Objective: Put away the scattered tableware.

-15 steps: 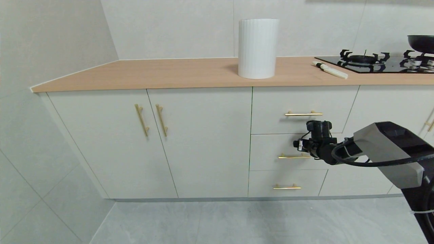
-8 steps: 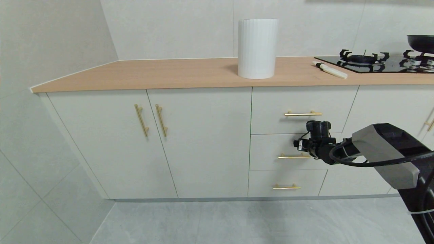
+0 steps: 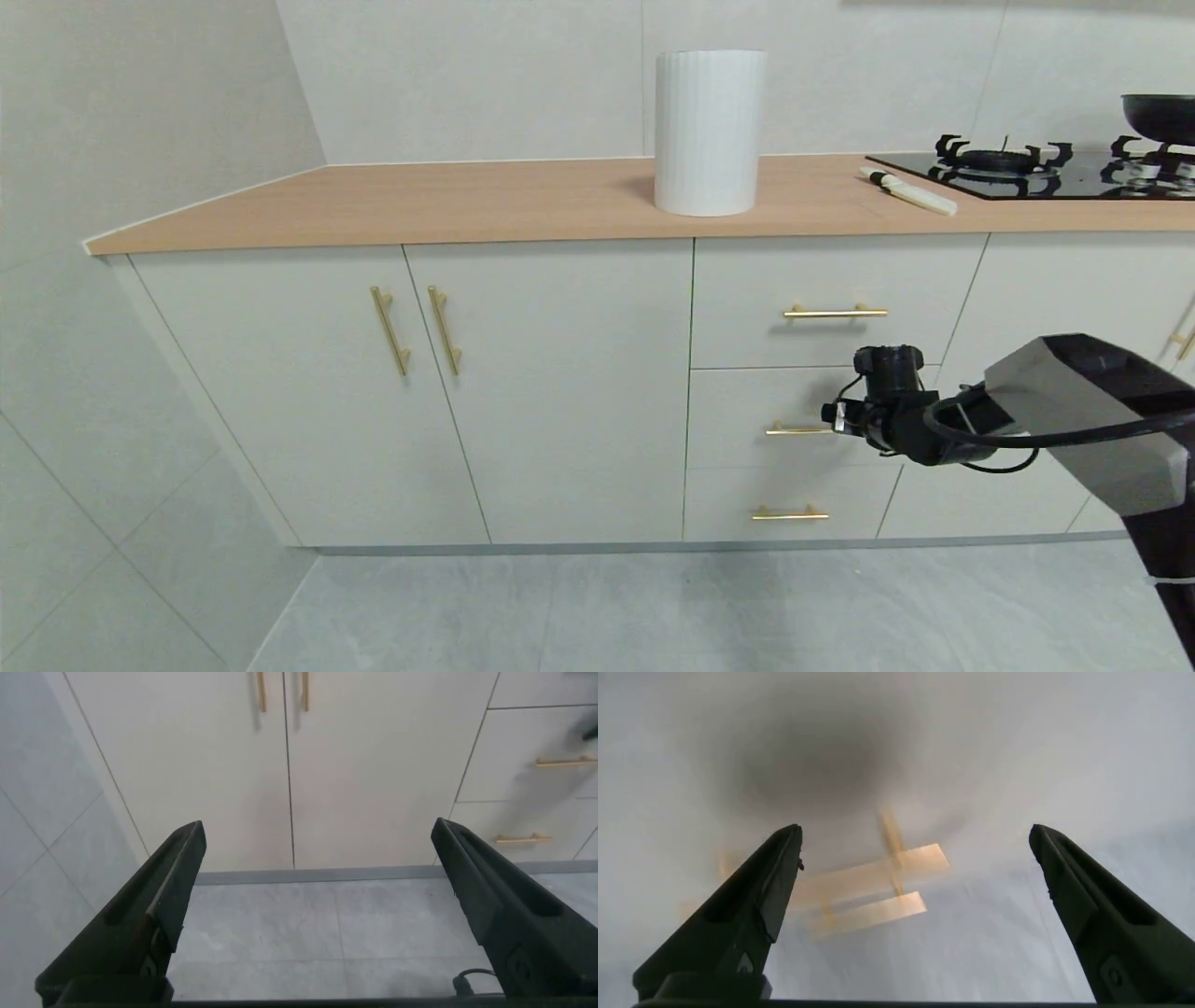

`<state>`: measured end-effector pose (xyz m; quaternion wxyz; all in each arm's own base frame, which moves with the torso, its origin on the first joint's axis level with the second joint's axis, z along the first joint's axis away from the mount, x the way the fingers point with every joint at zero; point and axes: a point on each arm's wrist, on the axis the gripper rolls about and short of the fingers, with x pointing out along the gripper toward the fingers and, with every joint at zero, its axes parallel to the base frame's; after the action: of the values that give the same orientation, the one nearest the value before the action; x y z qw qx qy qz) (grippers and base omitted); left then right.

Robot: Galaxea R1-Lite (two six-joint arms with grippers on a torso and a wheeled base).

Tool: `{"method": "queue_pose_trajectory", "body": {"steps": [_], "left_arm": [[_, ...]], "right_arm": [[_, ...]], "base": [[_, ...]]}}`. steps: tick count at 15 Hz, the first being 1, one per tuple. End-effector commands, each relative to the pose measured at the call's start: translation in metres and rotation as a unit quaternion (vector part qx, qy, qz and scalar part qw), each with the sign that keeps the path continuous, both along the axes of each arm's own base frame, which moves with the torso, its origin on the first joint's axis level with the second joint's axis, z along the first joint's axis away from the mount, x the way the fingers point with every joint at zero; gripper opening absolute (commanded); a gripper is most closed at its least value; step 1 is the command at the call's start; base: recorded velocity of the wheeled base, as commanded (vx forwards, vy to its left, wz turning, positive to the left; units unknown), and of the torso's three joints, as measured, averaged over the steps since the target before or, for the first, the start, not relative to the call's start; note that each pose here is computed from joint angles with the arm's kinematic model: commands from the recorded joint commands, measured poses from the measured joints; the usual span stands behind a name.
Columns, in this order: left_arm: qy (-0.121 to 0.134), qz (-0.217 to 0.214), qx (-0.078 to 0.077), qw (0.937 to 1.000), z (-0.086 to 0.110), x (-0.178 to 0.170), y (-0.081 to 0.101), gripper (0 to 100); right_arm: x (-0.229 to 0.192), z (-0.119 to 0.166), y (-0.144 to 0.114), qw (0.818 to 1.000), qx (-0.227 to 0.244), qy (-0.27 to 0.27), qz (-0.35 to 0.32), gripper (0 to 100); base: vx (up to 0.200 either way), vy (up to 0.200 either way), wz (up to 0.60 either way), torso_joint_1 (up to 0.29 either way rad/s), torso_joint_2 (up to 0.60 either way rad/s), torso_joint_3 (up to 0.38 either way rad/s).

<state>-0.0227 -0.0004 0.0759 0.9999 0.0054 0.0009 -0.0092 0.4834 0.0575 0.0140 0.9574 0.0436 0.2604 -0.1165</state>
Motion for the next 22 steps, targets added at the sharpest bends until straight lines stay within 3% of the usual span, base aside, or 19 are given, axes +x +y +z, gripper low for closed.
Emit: {"method": "queue_pose_trajectory", "body": {"steps": [1, 2, 3, 5, 7, 8, 10, 11, 14, 16, 22], "left_arm": [[0.000, 0.000, 0.000, 1.0000, 0.000, 0.000, 0.000, 100], [0.001, 0.000, 0.000, 1.0000, 0.000, 0.000, 0.000, 100], [0.001, 0.000, 0.000, 1.0000, 0.000, 0.000, 0.000, 100], [0.001, 0.000, 0.000, 1.0000, 0.000, 0.000, 0.000, 100], [0.000, 0.000, 0.000, 1.0000, 0.000, 0.000, 0.000, 100], [0.001, 0.000, 0.000, 1.0000, 0.000, 0.000, 0.000, 100], [0.001, 0.000, 0.000, 1.0000, 0.000, 0.000, 0.000, 100], [0.001, 0.000, 0.000, 1.0000, 0.000, 0.000, 0.000, 100], [0.001, 0.000, 0.000, 1.0000, 0.000, 0.000, 0.000, 100], [0.001, 0.000, 0.000, 1.0000, 0.000, 0.000, 0.000, 100], [0.000, 0.000, 0.000, 1.0000, 0.000, 0.000, 0.000, 100]], "right_arm": [[-0.045, 0.058, -0.002, 1.000, 0.003, -0.009, 0.012, 100], [-0.072, 0.087, -0.004, 1.000, 0.005, -0.020, 0.014, 100], [-0.079, 0.093, -0.005, 1.000, 0.005, -0.022, 0.014, 100], [-0.163, 0.136, -0.009, 0.999, -0.001, -0.037, 0.015, 100], [-0.218, 0.155, -0.012, 0.998, 0.001, -0.057, 0.025, 100], [-0.272, 0.171, -0.022, 0.995, 0.000, -0.095, 0.030, 100], [-0.319, 0.187, -0.033, 0.988, -0.018, -0.147, 0.036, 100], [-0.355, 0.198, -0.040, 0.979, -0.037, -0.199, 0.042, 100], [-0.421, 0.210, -0.058, 0.955, -0.089, -0.284, 0.012, 100], [-0.445, 0.208, -0.061, 0.951, -0.092, -0.296, 0.002, 100], [-0.531, 0.165, -0.066, 0.940, -0.092, -0.328, 0.009, 100]], "base": [[0.000, 0.000, 0.00, 0.000, 0.00, 0.000], [0.000, 0.000, 0.00, 0.000, 0.00, 0.000], [0.000, 0.000, 0.00, 0.000, 0.00, 0.000], [0.000, 0.000, 0.00, 0.000, 0.00, 0.000], [0.000, 0.000, 0.00, 0.000, 0.00, 0.000], [0.000, 0.000, 0.00, 0.000, 0.00, 0.000], [0.000, 0.000, 0.00, 0.000, 0.00, 0.000], [0.000, 0.000, 0.00, 0.000, 0.00, 0.000], [0.000, 0.000, 0.00, 0.000, 0.00, 0.000], [0.000, 0.000, 0.00, 0.000, 0.00, 0.000], [0.000, 0.000, 0.00, 0.000, 0.00, 0.000]]}}
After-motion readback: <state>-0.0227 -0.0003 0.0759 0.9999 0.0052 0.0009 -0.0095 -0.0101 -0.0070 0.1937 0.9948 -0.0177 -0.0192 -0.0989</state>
